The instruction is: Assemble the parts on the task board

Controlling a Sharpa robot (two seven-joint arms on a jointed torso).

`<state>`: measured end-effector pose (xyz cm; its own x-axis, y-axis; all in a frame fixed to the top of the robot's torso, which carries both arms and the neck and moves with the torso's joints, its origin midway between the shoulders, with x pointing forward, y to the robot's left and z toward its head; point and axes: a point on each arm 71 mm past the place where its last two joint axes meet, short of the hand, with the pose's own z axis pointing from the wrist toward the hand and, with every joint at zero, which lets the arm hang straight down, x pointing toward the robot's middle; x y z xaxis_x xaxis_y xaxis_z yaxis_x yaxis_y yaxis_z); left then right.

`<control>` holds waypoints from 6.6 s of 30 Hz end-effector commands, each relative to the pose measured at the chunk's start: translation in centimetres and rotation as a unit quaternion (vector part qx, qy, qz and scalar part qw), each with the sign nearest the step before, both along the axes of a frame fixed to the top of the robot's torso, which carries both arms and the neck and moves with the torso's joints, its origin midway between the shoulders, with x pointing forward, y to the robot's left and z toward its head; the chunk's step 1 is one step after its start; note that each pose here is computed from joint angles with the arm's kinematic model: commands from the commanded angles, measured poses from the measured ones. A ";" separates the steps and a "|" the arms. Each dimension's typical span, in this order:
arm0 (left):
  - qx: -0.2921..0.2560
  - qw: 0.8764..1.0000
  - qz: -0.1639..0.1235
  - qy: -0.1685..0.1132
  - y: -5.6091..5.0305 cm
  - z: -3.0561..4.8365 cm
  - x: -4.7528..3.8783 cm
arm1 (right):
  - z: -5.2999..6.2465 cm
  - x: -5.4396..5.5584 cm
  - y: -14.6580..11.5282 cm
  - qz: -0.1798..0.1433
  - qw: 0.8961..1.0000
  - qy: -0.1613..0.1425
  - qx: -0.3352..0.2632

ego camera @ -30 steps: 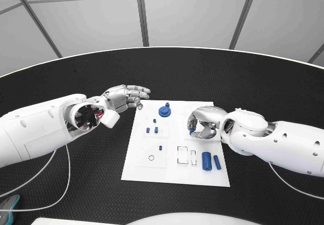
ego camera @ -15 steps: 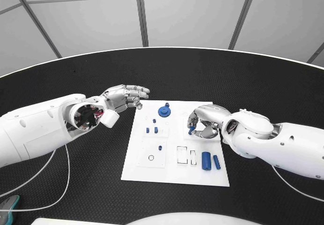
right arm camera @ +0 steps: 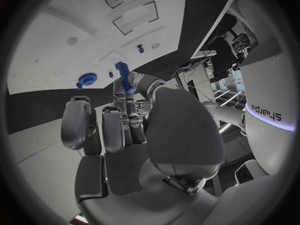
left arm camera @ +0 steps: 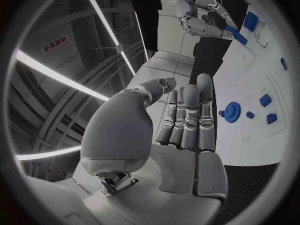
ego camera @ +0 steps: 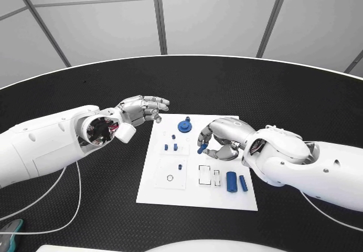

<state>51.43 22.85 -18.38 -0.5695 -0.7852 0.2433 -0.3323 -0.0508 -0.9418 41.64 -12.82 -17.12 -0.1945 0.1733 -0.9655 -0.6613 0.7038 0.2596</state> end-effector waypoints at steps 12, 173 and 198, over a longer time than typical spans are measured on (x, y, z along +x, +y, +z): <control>-0.003 1.000 -0.011 0.001 -1.0 -0.08 0.22 | -1.8 -1.4 7.5 0.093 0.995 0.025 0.020; 0.005 1.000 0.000 0.009 1.0 -0.48 0.11 | -8.3 -6.1 -8.5 -0.261 0.949 0.177 0.022; 0.005 1.000 0.002 0.008 1.1 -0.42 0.02 | -9.4 -5.3 -7.1 -0.248 0.953 0.173 -0.002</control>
